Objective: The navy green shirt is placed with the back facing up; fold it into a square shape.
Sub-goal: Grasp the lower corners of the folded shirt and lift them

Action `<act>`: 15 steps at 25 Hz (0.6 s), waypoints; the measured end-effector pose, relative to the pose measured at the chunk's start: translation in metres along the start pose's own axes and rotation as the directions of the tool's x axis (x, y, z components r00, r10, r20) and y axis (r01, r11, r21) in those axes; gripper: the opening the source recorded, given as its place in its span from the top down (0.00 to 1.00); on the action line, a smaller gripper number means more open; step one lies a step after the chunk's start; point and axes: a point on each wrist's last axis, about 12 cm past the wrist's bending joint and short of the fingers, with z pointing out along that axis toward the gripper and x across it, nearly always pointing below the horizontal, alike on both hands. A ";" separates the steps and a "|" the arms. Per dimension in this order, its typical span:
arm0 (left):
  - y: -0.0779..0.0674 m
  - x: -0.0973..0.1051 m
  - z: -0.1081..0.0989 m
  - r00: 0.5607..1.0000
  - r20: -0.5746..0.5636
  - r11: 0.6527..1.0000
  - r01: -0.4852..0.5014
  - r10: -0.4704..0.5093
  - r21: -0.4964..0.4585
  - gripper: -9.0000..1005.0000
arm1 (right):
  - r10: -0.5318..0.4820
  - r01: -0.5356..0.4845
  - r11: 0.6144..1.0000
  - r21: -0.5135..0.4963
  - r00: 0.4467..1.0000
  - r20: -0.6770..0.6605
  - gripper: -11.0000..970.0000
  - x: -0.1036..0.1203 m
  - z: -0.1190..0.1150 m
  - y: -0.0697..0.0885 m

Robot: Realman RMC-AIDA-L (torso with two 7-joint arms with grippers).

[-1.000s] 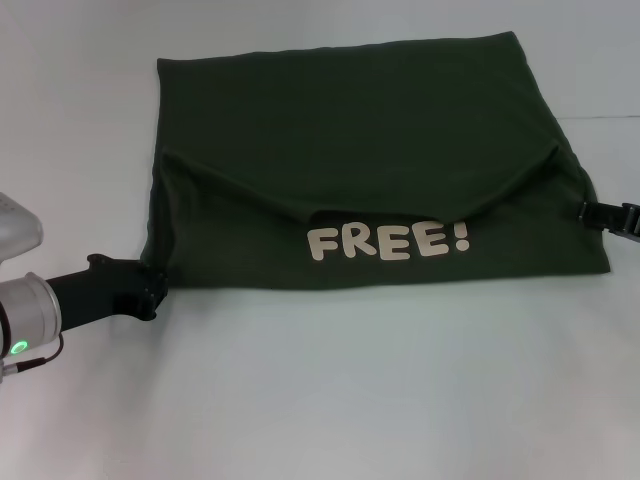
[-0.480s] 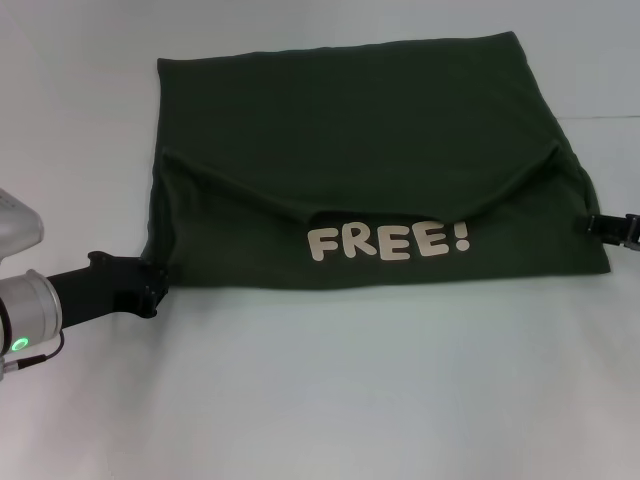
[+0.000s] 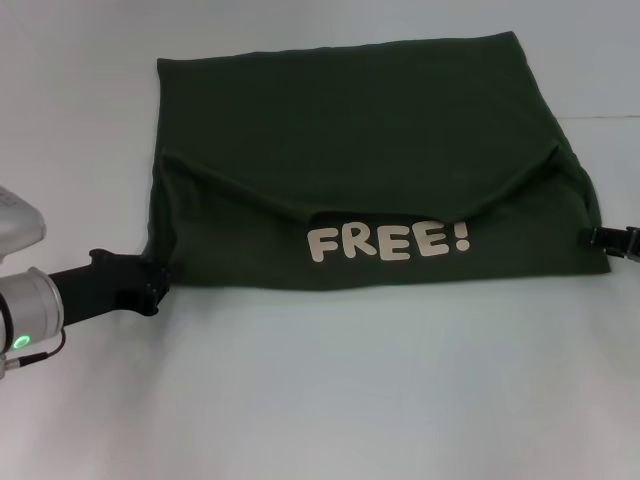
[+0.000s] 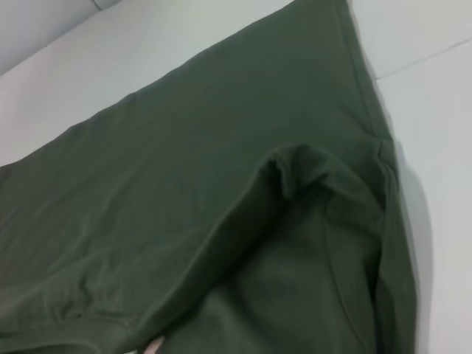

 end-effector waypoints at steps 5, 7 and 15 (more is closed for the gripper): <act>0.000 0.000 0.001 1.000 0.000 1.000 -0.001 0.001 -0.002 0.96 | 0.003 -0.003 1.000 0.008 1.000 -0.011 0.36 0.005 0.004 0.000; 0.000 -0.001 0.001 1.000 0.000 1.000 -0.001 0.001 -0.003 0.96 | 0.000 0.000 1.000 0.006 1.000 -0.014 0.39 0.005 0.005 0.001; 0.000 -0.001 0.001 1.000 0.000 1.000 -0.001 0.001 -0.003 0.96 | -0.005 0.005 1.000 -0.007 1.000 -0.021 0.48 0.006 0.007 0.004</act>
